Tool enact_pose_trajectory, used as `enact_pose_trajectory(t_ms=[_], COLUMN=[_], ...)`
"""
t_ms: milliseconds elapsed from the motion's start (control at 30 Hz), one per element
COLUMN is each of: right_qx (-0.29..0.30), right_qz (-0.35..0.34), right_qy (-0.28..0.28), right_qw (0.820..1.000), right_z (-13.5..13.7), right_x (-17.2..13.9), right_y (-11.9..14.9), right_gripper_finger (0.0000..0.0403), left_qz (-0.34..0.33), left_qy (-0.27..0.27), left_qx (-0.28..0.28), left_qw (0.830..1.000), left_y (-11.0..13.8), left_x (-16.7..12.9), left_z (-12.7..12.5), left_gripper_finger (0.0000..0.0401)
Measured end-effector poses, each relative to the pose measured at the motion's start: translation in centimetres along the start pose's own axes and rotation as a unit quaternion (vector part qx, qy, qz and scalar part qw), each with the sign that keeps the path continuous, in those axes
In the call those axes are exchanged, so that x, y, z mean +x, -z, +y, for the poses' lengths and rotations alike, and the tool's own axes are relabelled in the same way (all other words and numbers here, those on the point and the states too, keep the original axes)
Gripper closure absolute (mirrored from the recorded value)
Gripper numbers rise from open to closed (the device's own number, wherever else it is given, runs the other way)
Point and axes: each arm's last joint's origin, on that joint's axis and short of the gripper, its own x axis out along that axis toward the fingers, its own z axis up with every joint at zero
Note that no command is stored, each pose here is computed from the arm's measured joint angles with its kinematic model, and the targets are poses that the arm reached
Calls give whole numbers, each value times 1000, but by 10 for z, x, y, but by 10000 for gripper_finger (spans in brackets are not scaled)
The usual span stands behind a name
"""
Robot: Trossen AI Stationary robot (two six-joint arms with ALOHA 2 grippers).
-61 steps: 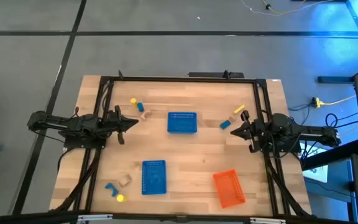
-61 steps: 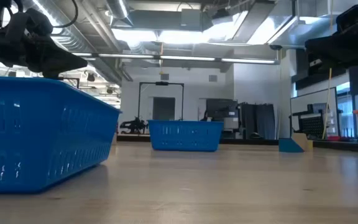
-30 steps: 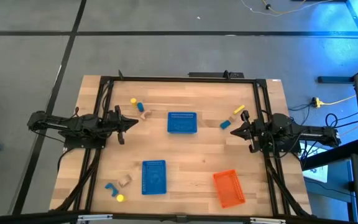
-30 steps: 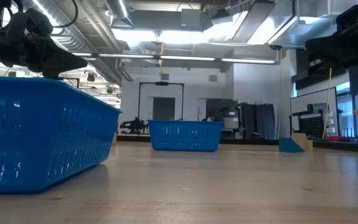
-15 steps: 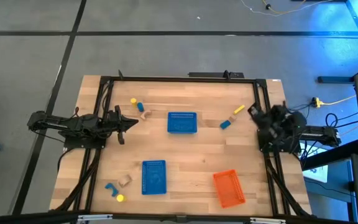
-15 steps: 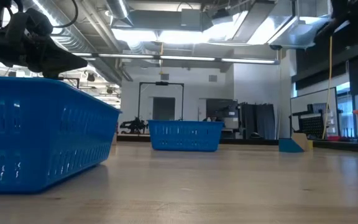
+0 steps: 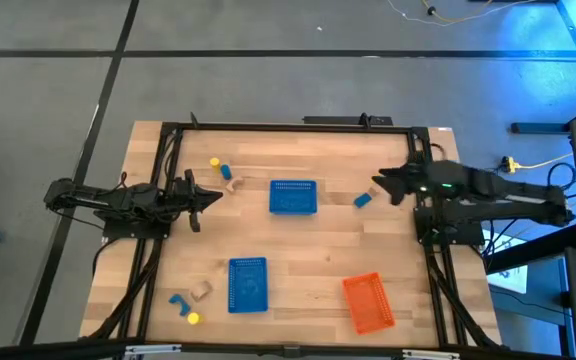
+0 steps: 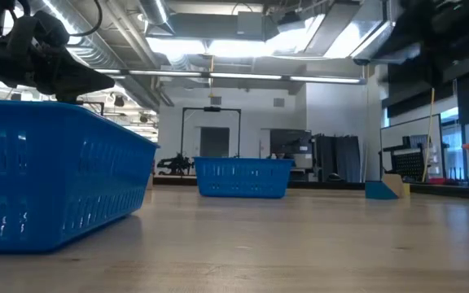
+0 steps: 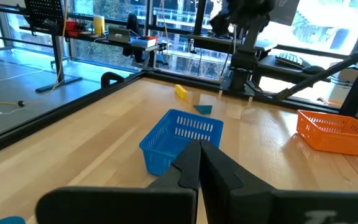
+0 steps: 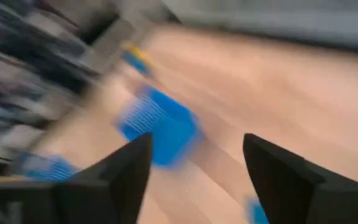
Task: Sort & place blocks by color
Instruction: Put the top right brown block into the top blue basket
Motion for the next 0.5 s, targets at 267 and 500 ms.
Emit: enact_pose_trajectory(t_ms=[267, 500], right_qx=[10, 1], right_qz=[233, 326], right_qy=[224, 279], right_qw=[946, 903], right_z=[-4, -25], right_x=[66, 112], right_y=[8, 17], right_gripper_finger=[111, 111], left_qz=[0, -1], left_qy=[0, 0], left_qx=[0, 0], left_qw=[1000, 1000], left_y=[0, 0], left_x=[0, 0], left_z=[0, 0], left_gripper_finger=[401, 401])
